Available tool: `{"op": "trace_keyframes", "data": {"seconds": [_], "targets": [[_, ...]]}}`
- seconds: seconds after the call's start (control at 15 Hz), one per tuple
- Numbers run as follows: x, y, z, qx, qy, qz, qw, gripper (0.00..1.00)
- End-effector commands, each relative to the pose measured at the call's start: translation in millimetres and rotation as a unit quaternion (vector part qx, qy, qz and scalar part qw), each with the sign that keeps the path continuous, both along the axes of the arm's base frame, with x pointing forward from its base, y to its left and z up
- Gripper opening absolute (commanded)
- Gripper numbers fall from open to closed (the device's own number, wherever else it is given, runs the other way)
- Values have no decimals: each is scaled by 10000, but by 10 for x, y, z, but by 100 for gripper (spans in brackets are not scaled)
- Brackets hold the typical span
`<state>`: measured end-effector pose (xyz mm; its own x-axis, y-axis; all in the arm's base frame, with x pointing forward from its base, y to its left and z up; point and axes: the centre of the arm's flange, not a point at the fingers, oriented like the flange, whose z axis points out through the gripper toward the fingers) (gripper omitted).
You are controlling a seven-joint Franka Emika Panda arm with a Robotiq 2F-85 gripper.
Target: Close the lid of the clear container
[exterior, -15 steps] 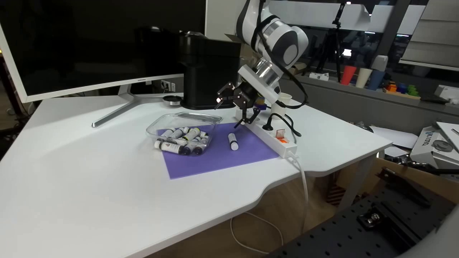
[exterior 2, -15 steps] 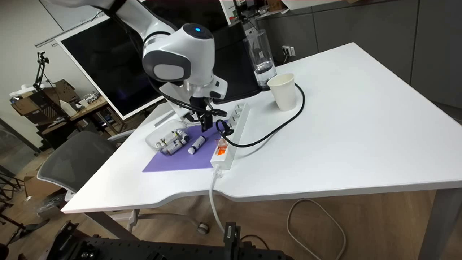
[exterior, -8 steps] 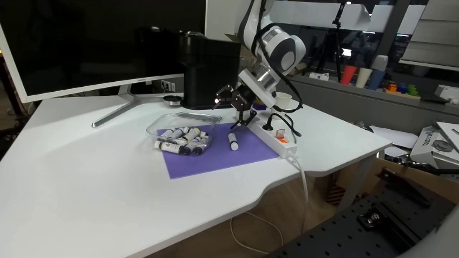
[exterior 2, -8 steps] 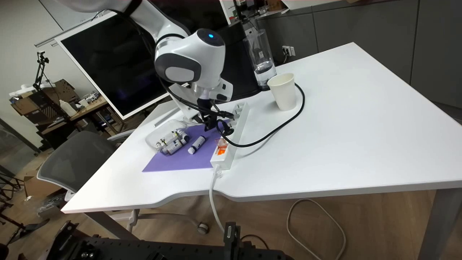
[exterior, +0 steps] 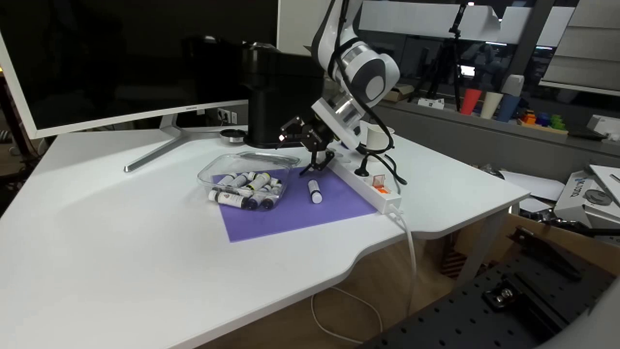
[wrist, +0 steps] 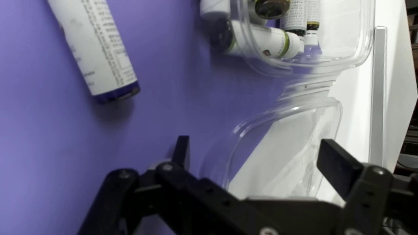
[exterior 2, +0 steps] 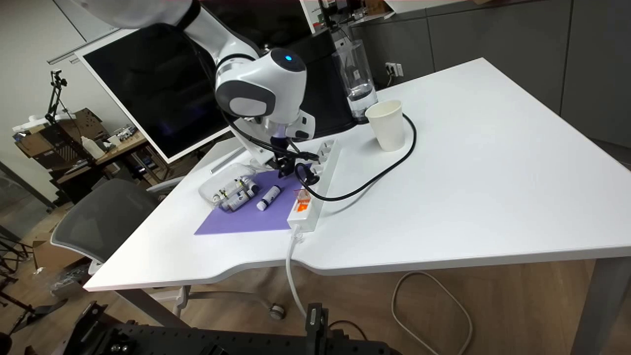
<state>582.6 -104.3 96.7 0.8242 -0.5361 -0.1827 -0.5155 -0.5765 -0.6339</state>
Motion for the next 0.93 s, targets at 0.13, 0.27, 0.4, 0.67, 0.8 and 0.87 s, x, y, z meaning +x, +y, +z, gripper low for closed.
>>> {"op": "trace_keyframes", "data": {"seconds": [0.13, 0.27, 0.4, 0.67, 0.8, 0.87], "targets": [[223, 26, 2, 21, -318, 112, 9994, 100], [261, 40, 43, 64, -415, 180, 9990, 100], [285, 56, 102, 114, -527, 267, 9982, 100], [333, 42, 205, 219, -759, 388, 9961, 100], [354, 26, 256, 282, -875, 441, 9948, 100], [364, 16, 292, 309, -956, 480, 9938, 100]]}}
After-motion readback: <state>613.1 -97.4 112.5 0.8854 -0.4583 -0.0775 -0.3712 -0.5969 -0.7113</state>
